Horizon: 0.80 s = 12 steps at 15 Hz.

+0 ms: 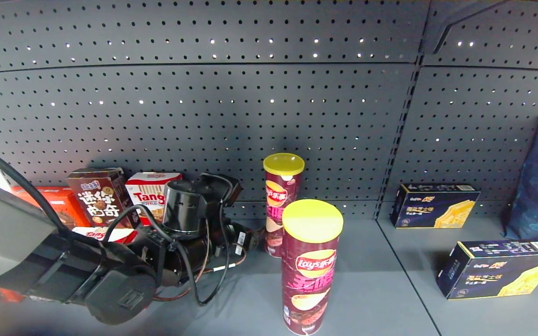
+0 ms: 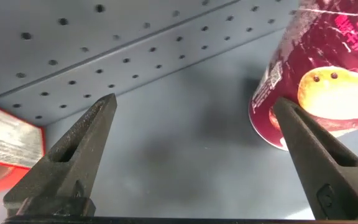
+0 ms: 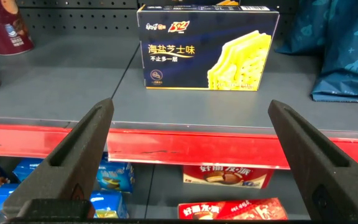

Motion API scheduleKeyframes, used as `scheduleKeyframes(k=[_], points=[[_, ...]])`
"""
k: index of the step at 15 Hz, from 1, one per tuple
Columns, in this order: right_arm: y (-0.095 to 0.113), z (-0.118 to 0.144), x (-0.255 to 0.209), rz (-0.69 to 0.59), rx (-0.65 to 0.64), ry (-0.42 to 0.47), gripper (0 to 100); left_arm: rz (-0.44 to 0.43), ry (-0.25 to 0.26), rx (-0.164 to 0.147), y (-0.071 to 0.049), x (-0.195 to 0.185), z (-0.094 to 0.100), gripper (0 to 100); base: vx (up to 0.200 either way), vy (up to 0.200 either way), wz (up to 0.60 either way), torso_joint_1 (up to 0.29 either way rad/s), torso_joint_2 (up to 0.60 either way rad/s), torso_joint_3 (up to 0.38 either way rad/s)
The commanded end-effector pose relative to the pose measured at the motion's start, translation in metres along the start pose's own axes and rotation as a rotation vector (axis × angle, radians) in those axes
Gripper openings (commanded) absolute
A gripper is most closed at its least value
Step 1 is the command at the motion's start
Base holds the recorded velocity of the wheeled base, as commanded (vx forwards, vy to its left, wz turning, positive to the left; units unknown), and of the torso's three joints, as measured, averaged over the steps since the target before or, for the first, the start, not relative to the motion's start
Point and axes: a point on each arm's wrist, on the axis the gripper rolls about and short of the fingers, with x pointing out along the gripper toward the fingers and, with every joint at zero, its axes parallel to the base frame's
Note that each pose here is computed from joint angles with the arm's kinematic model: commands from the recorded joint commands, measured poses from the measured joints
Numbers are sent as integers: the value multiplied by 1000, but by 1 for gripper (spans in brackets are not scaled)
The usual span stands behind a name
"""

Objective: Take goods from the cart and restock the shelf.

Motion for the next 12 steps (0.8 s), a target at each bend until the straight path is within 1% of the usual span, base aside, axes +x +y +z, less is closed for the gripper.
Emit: scheduleKeyframes(k=[1, 4, 9, 12], points=[[0, 0, 0, 0, 0, 1, 100, -5, 1, 2, -2, 0, -1, 100, 0, 0, 0, 0, 0, 0], [0, 0, 0, 0, 0, 1, 100, -13, 2, -6, -5, 0, -1, 100, 0, 0, 0, 0, 0, 0], [0, 0, 0, 0, 0, 1, 100, -37, 2, 3, -14, -2, -1, 100, 0, 0, 0, 0, 0, 0], [0, 0, 0, 0, 0, 1, 100, -40, 0, 3, -15, -2, -1, 100, 0, 0, 0, 0, 0, 0]])
